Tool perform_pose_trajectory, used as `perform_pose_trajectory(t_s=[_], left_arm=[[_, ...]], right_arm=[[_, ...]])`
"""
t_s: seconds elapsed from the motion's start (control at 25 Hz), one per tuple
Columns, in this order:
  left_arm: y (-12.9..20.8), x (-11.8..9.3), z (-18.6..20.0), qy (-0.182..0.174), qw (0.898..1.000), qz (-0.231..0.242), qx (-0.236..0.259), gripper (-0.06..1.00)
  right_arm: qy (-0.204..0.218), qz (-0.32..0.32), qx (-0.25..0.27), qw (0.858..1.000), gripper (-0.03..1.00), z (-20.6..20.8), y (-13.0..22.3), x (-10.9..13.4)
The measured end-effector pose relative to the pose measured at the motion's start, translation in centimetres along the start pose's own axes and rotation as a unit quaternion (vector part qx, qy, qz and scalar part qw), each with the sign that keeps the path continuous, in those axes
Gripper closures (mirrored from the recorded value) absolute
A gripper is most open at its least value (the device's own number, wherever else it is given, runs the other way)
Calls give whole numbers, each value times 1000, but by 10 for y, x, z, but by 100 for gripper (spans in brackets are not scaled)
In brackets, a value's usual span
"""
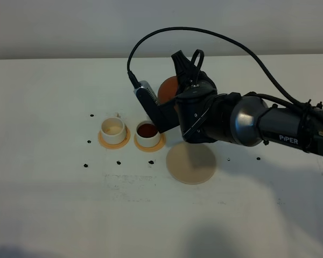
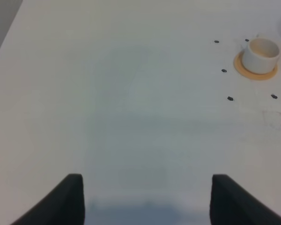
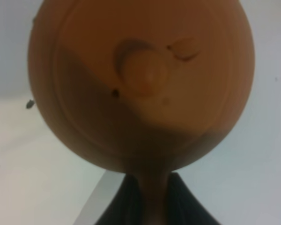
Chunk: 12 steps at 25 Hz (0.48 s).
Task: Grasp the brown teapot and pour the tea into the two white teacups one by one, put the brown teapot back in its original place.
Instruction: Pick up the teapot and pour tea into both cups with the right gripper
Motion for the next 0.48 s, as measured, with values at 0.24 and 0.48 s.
perform_pose_trajectory(t_s=[0.24, 0.48], left_arm=[[0, 0, 0, 0, 1000, 0, 0, 36], [0, 0, 0, 0, 1000, 0, 0, 36]], right_arm=[[-21, -32, -19, 999, 88, 1, -5, 4], [-43, -111, -34, 992, 88, 2, -10, 8]])
Point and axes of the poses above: a point on each arm's last joint axis where the gripper is mounted, z pointing back along that axis away from the gripper, x along the wrist's bending axis when the last joint is at zero, y = z × x, the point moved 1 cm from there along -z, pointing out along that axis toward the gripper
